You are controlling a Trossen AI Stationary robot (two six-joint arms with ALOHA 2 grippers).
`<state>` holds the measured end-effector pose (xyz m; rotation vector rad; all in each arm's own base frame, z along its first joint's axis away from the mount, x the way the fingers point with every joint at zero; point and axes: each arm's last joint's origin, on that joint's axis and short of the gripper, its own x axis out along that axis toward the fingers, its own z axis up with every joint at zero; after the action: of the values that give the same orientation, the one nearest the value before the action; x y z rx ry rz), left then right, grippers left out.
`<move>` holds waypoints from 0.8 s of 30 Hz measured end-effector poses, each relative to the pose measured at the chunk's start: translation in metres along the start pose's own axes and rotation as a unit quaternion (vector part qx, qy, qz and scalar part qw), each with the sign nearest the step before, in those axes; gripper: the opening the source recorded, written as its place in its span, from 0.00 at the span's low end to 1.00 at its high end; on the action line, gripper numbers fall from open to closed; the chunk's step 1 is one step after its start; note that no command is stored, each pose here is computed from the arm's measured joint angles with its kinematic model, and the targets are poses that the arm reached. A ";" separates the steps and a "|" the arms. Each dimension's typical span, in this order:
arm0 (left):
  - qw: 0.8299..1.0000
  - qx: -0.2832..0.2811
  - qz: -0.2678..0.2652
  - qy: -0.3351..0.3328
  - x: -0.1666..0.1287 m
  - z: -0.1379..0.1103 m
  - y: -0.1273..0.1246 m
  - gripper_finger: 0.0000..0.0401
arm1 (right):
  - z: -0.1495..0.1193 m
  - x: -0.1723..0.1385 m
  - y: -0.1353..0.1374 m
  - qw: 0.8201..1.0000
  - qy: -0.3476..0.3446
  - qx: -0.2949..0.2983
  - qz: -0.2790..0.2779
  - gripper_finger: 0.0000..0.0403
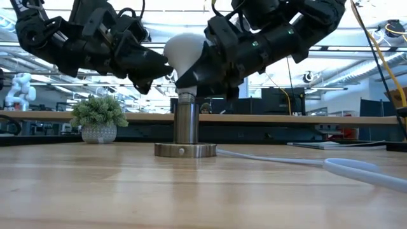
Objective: Screw lightbulb
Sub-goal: Insert the white light bulb into the gold lamp
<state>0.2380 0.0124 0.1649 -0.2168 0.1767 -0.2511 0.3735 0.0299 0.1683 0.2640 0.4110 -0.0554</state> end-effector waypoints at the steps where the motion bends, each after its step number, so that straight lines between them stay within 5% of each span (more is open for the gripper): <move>1: 1.000 0.002 -0.001 0.003 0.000 -0.001 -0.001 0.34 | -0.001 0.000 0.001 1.000 0.002 -0.009 0.000 0.46; 18: 0.997 0.083 -0.003 -0.002 0.006 -0.003 -0.020 0.34 | -0.010 -0.001 0.007 0.997 0.040 -0.059 -0.002 0.38; 24: 0.996 0.093 -0.006 -0.001 0.007 -0.003 -0.021 0.34 | -0.011 -0.002 0.010 0.991 0.031 -0.124 -0.029 0.38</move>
<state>0.2390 -0.0101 0.1656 -0.0331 0.1483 -0.2773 0.3689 0.0424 0.1619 0.0094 0.4827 -0.0527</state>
